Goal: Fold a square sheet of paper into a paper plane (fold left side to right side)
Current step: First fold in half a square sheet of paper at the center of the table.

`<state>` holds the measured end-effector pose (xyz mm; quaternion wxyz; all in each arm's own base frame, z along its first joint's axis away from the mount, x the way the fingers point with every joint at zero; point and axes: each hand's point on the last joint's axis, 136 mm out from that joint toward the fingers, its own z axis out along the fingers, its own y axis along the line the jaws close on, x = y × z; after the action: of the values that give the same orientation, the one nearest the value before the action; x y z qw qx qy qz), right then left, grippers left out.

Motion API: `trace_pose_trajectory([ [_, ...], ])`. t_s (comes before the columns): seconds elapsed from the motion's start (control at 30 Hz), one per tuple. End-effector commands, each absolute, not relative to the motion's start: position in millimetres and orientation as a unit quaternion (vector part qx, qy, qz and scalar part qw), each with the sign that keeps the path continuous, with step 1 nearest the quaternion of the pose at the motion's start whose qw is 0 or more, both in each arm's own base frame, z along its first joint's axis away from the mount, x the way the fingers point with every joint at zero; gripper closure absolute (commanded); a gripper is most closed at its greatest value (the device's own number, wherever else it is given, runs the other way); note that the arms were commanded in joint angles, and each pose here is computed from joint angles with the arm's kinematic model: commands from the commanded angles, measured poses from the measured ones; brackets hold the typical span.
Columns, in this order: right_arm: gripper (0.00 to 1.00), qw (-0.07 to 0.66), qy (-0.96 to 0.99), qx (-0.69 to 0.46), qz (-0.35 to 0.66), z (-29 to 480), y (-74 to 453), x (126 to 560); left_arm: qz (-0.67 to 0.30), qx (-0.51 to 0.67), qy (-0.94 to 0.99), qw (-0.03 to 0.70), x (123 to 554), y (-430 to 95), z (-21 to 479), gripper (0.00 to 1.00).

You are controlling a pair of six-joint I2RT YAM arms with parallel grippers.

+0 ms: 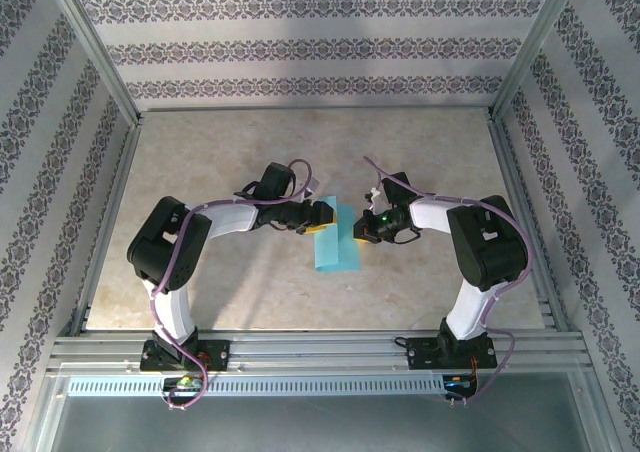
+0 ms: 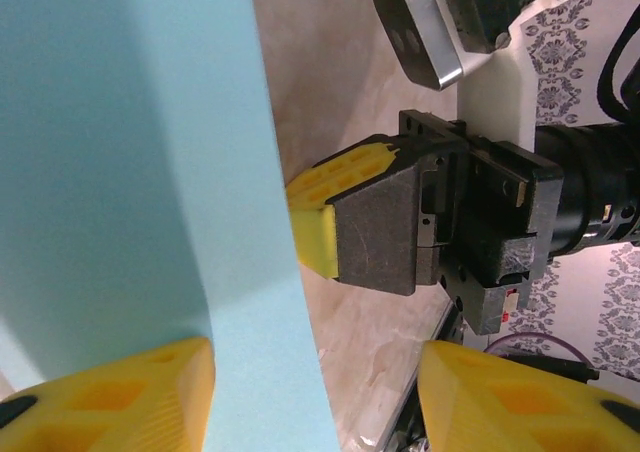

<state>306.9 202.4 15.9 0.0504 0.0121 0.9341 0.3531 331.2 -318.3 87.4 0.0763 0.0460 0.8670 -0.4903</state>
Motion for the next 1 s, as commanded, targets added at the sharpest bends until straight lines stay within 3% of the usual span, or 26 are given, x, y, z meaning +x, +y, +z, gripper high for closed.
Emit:
trace_pose_trajectory([
  [0.0, 1.00, 0.041, 0.937, 0.019, 0.347, 5, 204, 302, -0.489, 0.067, 0.866, 0.077, 332, -328, 90, 0.50],
  [0.2, 1.00, 0.049, 0.934, 0.019, 0.354, 12, 206, 304, -0.473, 0.066, 0.876, 0.070, 328, -326, 79, 0.79],
  [0.43, 1.00, 0.068, 0.929, 0.019, 0.364, 27, 208, 310, -0.470, 0.063, 0.878, 0.072, 329, -325, 74, 0.99],
  [0.67, 0.86, 0.104, 0.921, 0.016, 0.374, 53, 207, 318, -0.469, 0.063, 0.878, 0.071, 329, -326, 71, 1.00],
  [0.9, 0.51, 0.145, 0.892, 0.017, 0.427, 85, 202, 321, -0.467, 0.064, 0.879, 0.071, 329, -326, 70, 1.00],
  [0.97, 0.45, 0.149, 0.875, 0.017, 0.460, 93, 204, 321, -0.468, 0.064, 0.879, 0.071, 328, -327, 70, 1.00],
])
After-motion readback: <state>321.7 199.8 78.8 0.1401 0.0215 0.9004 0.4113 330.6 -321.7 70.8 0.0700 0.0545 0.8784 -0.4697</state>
